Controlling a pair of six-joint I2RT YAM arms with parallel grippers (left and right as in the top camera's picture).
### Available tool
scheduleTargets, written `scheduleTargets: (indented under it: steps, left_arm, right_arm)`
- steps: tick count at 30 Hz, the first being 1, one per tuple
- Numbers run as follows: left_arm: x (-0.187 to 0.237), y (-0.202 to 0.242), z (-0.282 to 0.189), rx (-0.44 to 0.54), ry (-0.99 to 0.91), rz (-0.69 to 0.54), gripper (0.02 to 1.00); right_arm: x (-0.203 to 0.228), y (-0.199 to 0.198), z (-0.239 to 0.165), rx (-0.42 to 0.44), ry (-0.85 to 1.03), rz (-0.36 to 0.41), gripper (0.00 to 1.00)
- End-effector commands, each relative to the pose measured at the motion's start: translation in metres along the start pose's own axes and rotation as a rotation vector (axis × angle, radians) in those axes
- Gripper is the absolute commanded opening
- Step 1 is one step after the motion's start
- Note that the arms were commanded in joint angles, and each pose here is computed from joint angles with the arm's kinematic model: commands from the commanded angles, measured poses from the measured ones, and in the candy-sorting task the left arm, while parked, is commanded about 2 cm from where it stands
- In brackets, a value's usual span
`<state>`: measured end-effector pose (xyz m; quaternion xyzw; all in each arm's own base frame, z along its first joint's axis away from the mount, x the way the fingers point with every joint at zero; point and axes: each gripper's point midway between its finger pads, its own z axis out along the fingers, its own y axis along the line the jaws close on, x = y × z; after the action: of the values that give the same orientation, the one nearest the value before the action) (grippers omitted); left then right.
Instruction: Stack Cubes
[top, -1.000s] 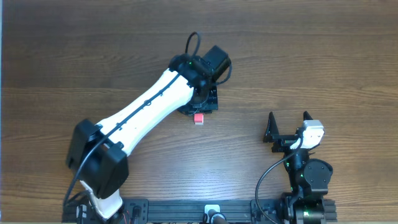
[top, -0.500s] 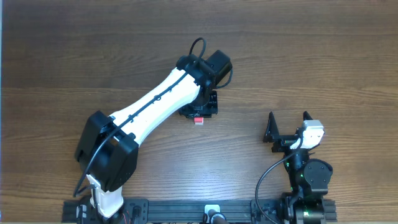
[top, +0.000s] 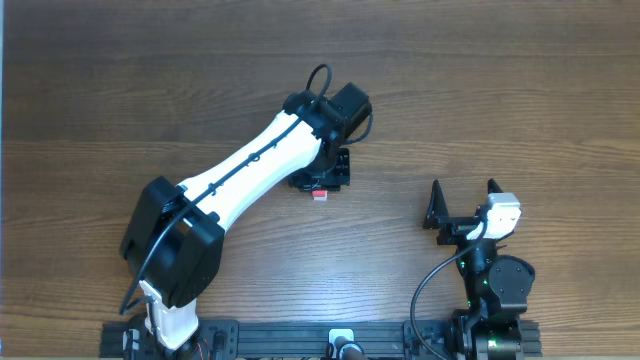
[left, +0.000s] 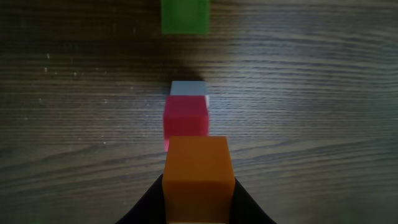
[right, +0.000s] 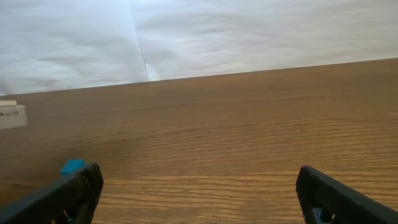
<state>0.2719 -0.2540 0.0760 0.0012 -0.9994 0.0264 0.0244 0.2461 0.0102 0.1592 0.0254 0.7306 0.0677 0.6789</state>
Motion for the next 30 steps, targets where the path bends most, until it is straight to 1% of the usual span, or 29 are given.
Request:
scheduleTargets:
  steps: [1,30]
  left_arm:
    - [-0.003,0.006,0.004,0.000,0.015,-0.002,0.163]
    - [-0.004,0.006,0.016,-0.010,0.037,0.007,0.167]
  right_arm:
    - [0.003,0.001,0.000,-0.010,0.009,0.005,0.991]
    - [0.003,0.001,0.000,-0.010,0.009,0.005,0.993]
